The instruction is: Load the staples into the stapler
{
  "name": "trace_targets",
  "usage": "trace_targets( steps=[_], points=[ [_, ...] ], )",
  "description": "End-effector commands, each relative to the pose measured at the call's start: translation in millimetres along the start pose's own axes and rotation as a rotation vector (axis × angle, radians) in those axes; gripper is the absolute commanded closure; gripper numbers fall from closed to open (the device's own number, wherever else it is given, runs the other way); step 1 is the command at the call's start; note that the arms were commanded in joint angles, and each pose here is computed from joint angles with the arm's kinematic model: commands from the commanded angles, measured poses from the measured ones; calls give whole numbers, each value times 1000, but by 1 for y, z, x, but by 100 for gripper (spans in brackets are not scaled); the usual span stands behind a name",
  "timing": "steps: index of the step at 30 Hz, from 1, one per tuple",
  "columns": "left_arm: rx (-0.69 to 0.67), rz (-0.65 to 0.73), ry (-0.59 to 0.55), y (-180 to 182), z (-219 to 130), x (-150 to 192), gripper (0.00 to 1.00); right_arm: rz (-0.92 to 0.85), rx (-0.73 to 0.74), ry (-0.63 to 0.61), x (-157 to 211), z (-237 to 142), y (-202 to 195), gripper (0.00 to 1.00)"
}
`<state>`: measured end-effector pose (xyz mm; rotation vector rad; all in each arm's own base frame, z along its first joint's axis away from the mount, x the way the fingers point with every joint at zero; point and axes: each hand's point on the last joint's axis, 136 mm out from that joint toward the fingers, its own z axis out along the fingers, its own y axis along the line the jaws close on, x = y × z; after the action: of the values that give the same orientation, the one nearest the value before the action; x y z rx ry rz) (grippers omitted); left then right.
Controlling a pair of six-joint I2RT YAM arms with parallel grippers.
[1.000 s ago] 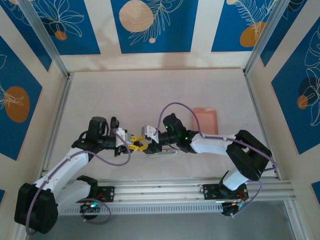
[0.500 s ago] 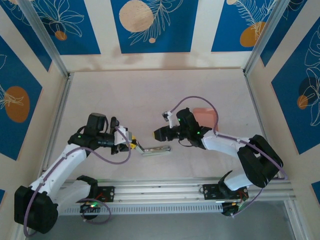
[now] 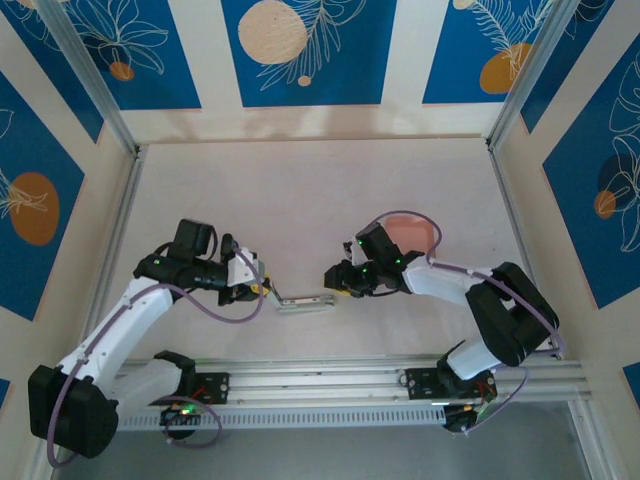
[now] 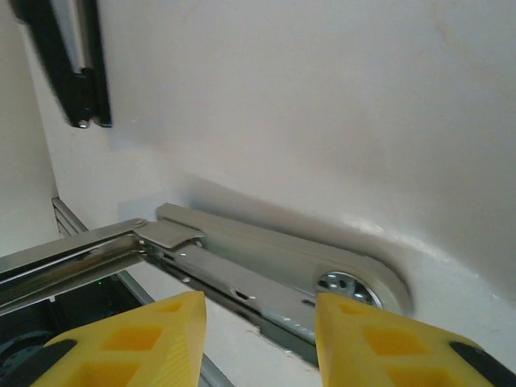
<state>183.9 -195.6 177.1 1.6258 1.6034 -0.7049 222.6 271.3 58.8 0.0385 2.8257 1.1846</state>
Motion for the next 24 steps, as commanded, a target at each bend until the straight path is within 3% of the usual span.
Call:
trace_targets(
  steps=[1, 24],
  points=[
    [7, 65, -34, 0, -7, -18, 76, 64, 16, 71, 15, 6, -13, 60],
    [-11, 37, 2, 10, -7, -16, 76, 57, -32, 162, 26, 29, -6, 69]
  ],
)
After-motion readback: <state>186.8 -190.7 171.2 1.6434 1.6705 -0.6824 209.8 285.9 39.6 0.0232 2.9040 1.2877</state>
